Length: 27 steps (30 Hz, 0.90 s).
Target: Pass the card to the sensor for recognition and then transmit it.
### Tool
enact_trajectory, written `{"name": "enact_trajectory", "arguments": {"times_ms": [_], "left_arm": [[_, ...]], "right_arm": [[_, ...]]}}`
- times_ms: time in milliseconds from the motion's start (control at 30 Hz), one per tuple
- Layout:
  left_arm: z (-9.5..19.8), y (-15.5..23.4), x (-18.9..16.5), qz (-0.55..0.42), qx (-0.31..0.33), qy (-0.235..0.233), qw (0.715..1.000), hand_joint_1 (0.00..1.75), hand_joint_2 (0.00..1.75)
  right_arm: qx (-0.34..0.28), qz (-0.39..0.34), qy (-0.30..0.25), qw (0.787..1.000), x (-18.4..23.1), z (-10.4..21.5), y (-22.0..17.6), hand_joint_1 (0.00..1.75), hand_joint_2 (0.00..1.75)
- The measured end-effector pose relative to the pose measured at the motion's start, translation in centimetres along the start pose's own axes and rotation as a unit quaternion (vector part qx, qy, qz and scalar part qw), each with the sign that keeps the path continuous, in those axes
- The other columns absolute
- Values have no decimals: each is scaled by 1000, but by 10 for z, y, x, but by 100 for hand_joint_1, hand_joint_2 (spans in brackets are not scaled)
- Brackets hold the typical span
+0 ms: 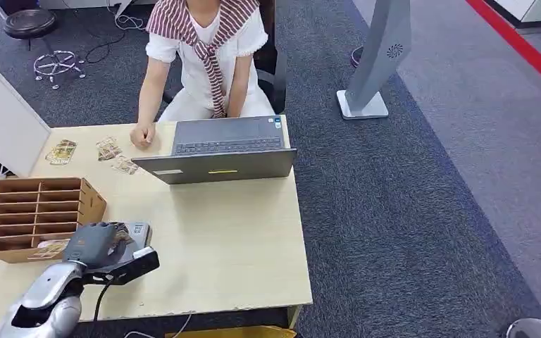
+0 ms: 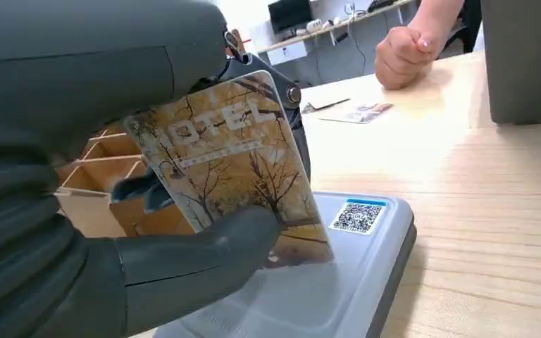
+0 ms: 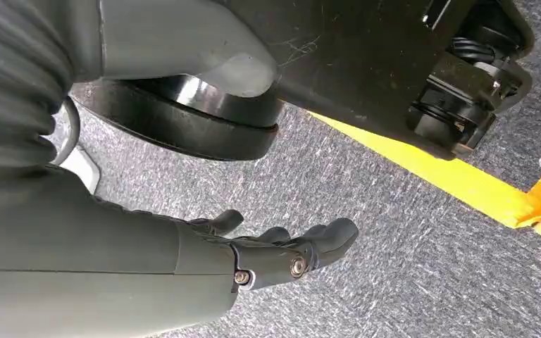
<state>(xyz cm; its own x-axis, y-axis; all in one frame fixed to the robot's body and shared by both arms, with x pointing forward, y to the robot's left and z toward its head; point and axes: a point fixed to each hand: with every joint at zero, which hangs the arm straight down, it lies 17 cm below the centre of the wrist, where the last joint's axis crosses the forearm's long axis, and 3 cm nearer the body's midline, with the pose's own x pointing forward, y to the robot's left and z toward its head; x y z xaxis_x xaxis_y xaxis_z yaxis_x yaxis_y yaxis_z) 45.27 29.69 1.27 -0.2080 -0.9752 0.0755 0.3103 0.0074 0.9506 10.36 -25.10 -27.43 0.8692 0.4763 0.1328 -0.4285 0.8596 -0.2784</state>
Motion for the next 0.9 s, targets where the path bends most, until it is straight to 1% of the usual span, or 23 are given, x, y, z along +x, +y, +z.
{"name": "enact_trajectory", "arguments": {"times_ms": [333, 900], "left_arm": [[0, -7, 2, 0, -9, 0, 1000, 175, 175], [-1, -6, 1, -1, -5, 1, 1000, 175, 175]], "right_arm": [[0, 1, 0, 1000, 0, 0, 0, 0, 175], [0, 1, 0, 1000, 0, 0, 0, 0, 175]]}}
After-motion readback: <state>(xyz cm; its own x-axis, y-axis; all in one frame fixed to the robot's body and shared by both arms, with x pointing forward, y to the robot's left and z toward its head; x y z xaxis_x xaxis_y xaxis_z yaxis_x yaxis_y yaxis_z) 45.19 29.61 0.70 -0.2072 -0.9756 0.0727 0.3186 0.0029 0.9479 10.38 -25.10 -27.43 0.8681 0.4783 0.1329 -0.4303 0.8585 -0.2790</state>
